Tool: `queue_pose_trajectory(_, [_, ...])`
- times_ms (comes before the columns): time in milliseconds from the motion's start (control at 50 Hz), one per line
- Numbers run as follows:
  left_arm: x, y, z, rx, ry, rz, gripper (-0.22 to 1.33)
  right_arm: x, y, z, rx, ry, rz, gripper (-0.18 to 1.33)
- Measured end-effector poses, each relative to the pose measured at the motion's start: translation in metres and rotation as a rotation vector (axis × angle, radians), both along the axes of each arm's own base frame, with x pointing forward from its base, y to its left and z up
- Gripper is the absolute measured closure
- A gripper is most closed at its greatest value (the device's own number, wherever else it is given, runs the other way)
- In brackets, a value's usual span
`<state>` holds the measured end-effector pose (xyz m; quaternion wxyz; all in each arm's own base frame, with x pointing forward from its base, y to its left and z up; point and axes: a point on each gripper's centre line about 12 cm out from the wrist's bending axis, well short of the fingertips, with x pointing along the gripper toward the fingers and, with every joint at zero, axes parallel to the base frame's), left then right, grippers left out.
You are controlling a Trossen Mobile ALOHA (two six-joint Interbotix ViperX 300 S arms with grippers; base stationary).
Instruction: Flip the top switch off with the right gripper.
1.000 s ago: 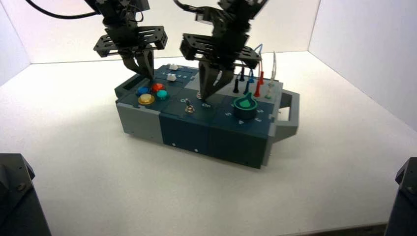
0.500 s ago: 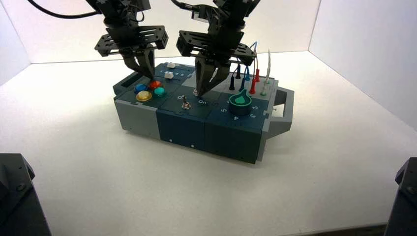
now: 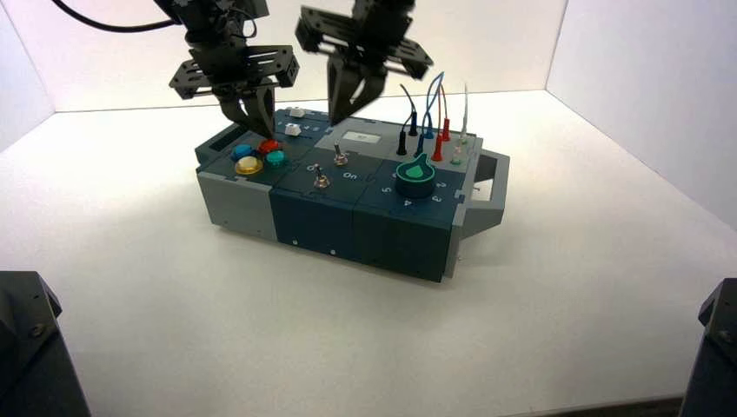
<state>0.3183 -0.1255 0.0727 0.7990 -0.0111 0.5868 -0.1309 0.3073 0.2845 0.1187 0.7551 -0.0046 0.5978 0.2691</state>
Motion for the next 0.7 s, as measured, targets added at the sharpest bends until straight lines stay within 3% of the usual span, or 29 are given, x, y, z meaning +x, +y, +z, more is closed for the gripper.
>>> queue_pose_trajectory(100, [0.000,0.000,0.001,-0.001,-0.001,0.000,1.28,-0.012,-0.011,-0.005,-0.012,0.005,-0.008,1.29])
queue_pose_trajectory(280, [-0.001,0.001,0.002,-0.001,-0.013,0.003,1.28,-0.024,-0.022,0.011,0.013,-0.036,-0.016,1.29])
queue_pose_trajectory(540, [-0.007,0.003,0.004,-0.002,-0.042,0.009,1.28,-0.038,-0.017,0.034,0.046,-0.093,0.036,1.29])
queue_pose_trajectory(700, [-0.013,0.005,0.004,0.000,-0.050,0.009,1.28,-0.044,-0.012,0.040,0.055,-0.107,0.061,1.29])
